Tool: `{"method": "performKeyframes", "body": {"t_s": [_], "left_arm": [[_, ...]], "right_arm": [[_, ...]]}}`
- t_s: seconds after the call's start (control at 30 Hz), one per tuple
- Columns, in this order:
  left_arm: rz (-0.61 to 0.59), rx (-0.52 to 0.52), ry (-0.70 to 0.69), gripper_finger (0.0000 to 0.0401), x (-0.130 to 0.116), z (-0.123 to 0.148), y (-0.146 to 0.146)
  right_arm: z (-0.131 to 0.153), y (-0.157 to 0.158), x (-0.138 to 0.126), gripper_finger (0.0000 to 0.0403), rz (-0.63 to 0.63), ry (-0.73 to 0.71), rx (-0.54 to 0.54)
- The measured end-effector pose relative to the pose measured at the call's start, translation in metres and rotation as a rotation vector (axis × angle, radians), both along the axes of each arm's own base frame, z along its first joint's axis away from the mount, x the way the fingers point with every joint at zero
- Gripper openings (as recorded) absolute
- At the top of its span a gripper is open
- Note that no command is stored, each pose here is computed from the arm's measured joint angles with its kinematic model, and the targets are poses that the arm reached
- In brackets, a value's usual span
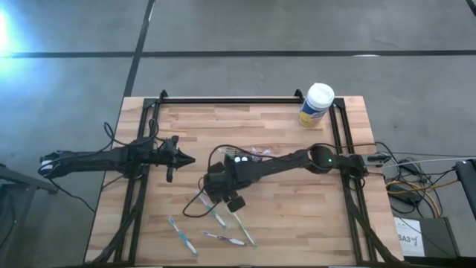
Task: Pick & Place toothbrushing station
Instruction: Put the orange toothbrush into the black mesh organizer
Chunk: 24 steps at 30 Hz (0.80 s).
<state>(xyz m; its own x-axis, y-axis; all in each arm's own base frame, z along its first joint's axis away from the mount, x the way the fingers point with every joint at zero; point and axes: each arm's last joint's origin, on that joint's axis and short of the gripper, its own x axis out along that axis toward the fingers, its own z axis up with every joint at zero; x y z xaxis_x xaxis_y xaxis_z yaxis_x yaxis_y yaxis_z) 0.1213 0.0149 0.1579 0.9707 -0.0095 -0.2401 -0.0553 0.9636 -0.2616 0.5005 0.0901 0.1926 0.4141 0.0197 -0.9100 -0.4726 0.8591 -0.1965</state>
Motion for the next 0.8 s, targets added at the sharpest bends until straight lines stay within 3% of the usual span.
{"method": "performKeyframes", "body": {"t_s": [0.4, 0.8], "left_arm": [[0.001, -0.006, 0.001, 0.0017, 0.000, 0.000, 0.000], [-0.001, -0.003, 0.001, 0.0014, 0.000, 0.000, 0.000]], "right_arm": [[-0.032, -0.019, -0.002, 0.0183, -0.065, 0.062, 0.002], [-0.038, -0.021, -0.002, 0.0165, -0.075, 0.050, 0.002]]}}
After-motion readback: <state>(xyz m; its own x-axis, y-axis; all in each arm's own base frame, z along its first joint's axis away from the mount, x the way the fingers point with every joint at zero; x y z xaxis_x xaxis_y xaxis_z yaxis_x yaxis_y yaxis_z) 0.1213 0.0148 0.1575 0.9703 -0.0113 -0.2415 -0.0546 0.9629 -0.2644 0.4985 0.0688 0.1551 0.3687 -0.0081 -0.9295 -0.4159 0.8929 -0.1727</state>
